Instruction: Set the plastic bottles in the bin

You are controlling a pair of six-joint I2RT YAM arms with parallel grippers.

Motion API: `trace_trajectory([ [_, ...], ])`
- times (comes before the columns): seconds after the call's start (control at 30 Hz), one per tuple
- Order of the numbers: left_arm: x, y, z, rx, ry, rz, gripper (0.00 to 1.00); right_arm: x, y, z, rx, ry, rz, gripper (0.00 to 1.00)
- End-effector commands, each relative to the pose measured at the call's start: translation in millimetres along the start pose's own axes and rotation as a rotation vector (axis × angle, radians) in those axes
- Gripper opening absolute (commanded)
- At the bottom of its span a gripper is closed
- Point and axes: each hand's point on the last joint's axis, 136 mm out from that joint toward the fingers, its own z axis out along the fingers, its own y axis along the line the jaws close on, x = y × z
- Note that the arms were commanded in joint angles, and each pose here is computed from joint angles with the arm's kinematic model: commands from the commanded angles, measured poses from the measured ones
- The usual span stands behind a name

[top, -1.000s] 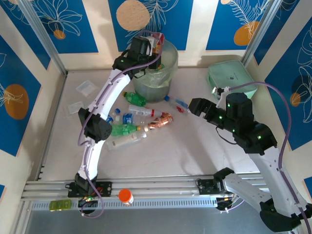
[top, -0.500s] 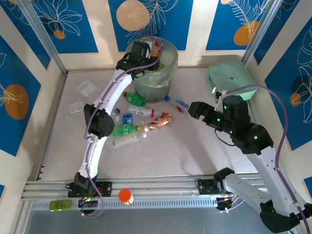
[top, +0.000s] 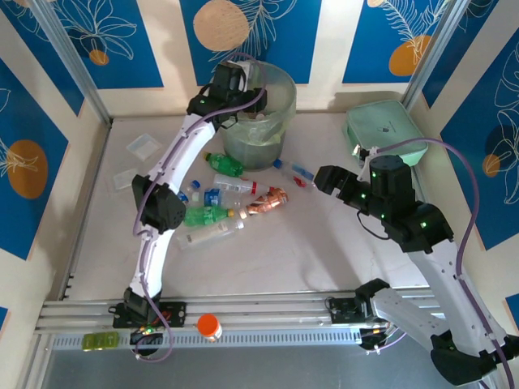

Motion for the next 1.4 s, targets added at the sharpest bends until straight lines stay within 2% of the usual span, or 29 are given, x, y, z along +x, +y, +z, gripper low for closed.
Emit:
trace_trajectory([
  [0.0, -57, -26, -73, 0.100, -0.131, 0.010, 0.72, -11, 5, -7, -0.011, -0.042, -0.038, 0.89],
  [0.17, -64, -51, -130, 0.173, -0.145, 0.016, 0.72, -3, 18, 0, -0.098, -0.023, -0.115, 0.88],
  [0.33, -31, -46, -178, 0.147, -0.099, -0.058, 0.71, 8, 7, 24, -0.047, 0.027, -0.046, 0.85],
  [0.53, 41, -30, -225, 0.188, -0.056, -0.225, 0.71, 29, 3, 61, -0.018, 0.128, 0.068, 0.82],
  [0.7, 118, -8, -245, 0.146, 0.064, -0.340, 0.71, 48, -2, 91, 0.007, 0.191, 0.194, 0.82],
  [0.83, 168, 6, -259, 0.112, 0.146, -0.380, 0.72, 58, -22, 113, 0.140, 0.224, 0.300, 0.81],
  [0.93, 197, 18, -270, 0.069, 0.195, -0.367, 0.73, 60, -51, 121, 0.327, 0.201, 0.405, 0.80],
  [1.13, 218, 21, -285, 0.094, 0.189, -0.389, 0.73, 60, -93, 152, 0.486, 0.182, 0.696, 0.79],
  [1.2, 219, 21, -288, 0.103, 0.180, -0.366, 0.74, 57, -99, 163, 0.530, 0.172, 0.776, 0.70],
  [1.23, 218, 21, -289, 0.105, 0.180, -0.354, 0.74, 54, -100, 167, 0.541, 0.161, 0.791, 0.69],
  [1.37, 215, 18, -298, 0.121, 0.178, -0.298, 0.74, 40, -97, 193, 0.557, 0.157, 0.841, 0.76],
])
